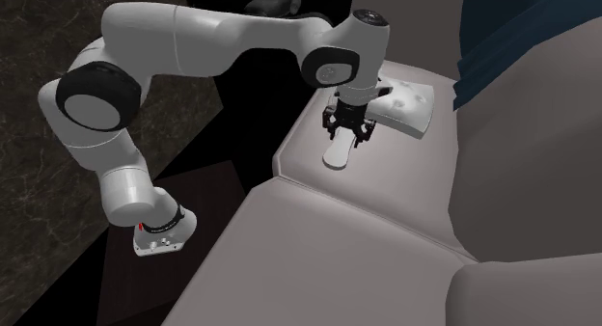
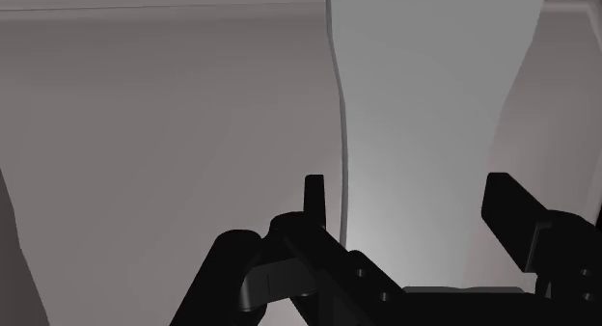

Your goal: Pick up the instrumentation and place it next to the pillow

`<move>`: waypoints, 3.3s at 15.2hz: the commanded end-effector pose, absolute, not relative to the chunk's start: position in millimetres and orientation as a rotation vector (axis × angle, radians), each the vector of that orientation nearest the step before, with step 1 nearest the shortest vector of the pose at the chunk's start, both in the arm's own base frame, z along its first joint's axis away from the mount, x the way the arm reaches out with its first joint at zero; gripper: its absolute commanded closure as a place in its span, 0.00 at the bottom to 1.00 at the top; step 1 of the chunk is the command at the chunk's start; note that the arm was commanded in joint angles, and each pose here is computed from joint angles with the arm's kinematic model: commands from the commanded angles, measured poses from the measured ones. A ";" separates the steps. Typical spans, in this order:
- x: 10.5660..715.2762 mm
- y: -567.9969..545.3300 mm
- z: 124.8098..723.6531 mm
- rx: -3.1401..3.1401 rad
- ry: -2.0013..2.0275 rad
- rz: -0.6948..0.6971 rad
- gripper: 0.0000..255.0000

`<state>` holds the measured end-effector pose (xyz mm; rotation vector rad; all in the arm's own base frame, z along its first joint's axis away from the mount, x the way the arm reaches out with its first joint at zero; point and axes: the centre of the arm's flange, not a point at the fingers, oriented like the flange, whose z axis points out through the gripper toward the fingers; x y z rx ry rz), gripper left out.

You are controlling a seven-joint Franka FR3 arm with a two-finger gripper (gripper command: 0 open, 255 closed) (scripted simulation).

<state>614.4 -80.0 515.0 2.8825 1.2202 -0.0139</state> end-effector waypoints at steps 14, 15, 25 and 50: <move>692.8 -58.3 469.3 2.883 1.222 -0.013 1.00; 692.8 -58.3 464.1 2.883 1.222 -0.013 1.00; 692.8 -58.3 411.3 2.883 1.222 -0.013 1.00; 692.8 -58.3 343.7 2.883 1.222 -0.013 0.00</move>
